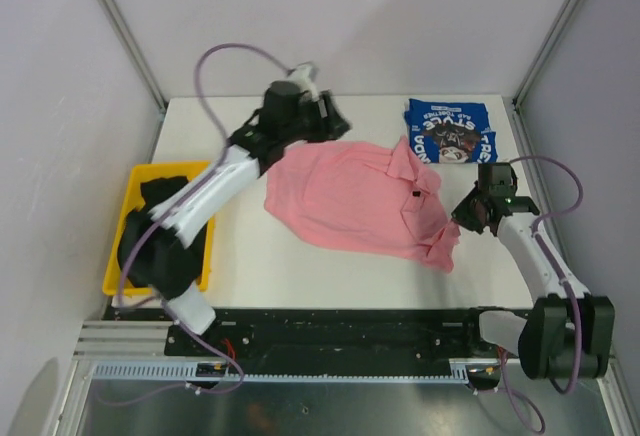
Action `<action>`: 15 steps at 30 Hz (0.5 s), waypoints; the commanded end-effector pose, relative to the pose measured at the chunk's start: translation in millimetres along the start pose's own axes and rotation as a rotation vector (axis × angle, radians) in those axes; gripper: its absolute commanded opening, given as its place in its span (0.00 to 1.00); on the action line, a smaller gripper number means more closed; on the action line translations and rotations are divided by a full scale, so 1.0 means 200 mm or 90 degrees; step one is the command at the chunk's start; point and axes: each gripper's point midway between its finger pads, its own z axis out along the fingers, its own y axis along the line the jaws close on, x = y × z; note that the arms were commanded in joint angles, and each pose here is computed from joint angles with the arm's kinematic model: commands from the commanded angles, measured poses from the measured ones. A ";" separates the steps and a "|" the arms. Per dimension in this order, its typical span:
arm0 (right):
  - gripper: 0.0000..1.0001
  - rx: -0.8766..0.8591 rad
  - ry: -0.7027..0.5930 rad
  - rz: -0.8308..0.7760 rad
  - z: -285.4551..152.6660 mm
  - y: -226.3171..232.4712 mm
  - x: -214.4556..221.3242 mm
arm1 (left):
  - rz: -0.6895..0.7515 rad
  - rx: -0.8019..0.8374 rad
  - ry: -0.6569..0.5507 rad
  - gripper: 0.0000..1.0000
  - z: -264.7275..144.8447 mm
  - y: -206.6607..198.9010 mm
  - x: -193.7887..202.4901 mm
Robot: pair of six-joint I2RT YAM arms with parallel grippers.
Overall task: Fold and stack the t-shirts
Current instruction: Flatten out the tshirt
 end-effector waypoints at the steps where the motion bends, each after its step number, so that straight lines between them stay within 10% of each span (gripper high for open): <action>1: 0.00 -0.062 0.007 0.056 0.11 0.10 -0.10 | -0.053 -0.212 0.044 0.55 -0.34 0.40 0.32; 15: 0.00 -0.069 0.016 0.062 0.17 0.10 -0.09 | -0.153 -0.388 0.152 0.51 -0.70 0.84 1.09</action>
